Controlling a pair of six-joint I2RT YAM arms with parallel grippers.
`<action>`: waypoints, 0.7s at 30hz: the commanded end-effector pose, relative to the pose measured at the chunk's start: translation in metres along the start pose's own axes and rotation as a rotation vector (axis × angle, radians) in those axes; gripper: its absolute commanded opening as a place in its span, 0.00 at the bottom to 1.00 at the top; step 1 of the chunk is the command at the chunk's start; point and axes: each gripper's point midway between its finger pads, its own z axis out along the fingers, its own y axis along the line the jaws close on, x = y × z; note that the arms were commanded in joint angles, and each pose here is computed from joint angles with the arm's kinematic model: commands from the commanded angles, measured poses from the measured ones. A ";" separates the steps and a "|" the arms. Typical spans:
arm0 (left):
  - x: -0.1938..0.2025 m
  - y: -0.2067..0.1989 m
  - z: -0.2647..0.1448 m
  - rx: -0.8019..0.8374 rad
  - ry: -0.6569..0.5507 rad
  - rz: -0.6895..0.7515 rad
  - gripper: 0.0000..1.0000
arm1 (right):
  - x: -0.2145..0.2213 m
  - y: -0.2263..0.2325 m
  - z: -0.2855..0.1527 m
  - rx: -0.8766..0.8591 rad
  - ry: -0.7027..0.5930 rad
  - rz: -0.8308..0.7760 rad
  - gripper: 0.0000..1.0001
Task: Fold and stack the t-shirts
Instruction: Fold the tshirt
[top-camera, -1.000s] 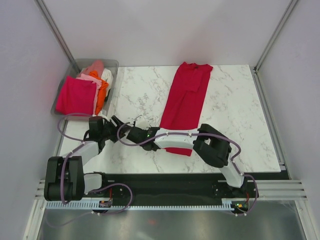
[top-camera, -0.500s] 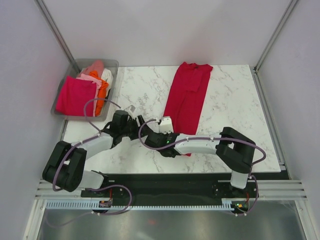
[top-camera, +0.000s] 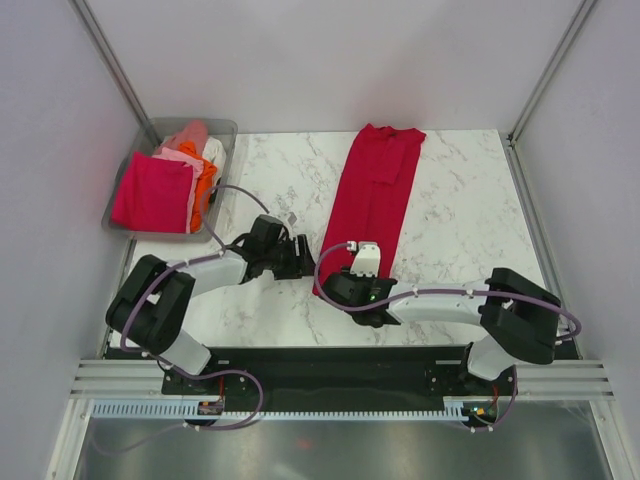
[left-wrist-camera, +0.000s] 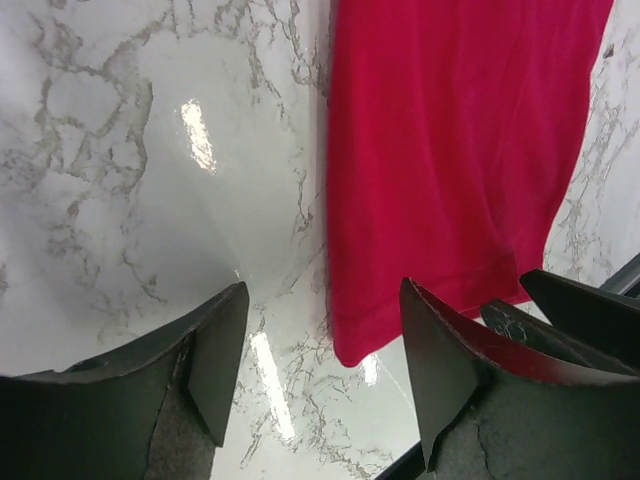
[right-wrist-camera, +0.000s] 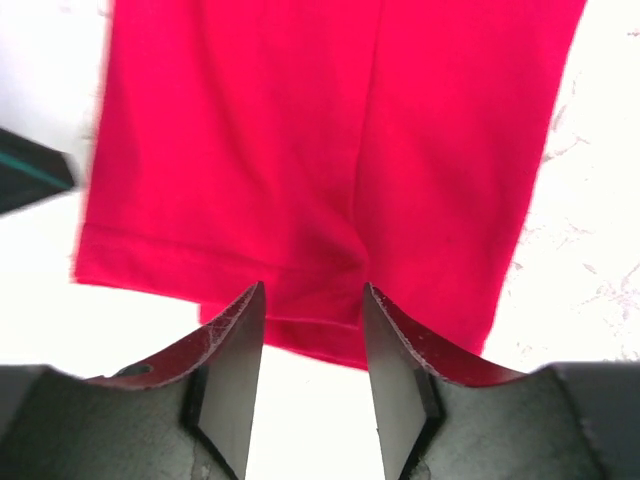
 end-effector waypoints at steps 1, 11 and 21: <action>0.001 0.002 0.004 -0.018 0.026 0.057 0.69 | -0.018 0.014 -0.012 -0.078 -0.036 0.080 0.50; 0.013 -0.001 0.011 0.012 0.088 0.053 0.64 | -0.029 -0.020 -0.011 -0.104 0.055 0.121 0.54; 0.044 -0.011 0.008 0.064 0.154 0.041 0.18 | -0.007 -0.057 -0.015 -0.158 0.160 0.143 0.53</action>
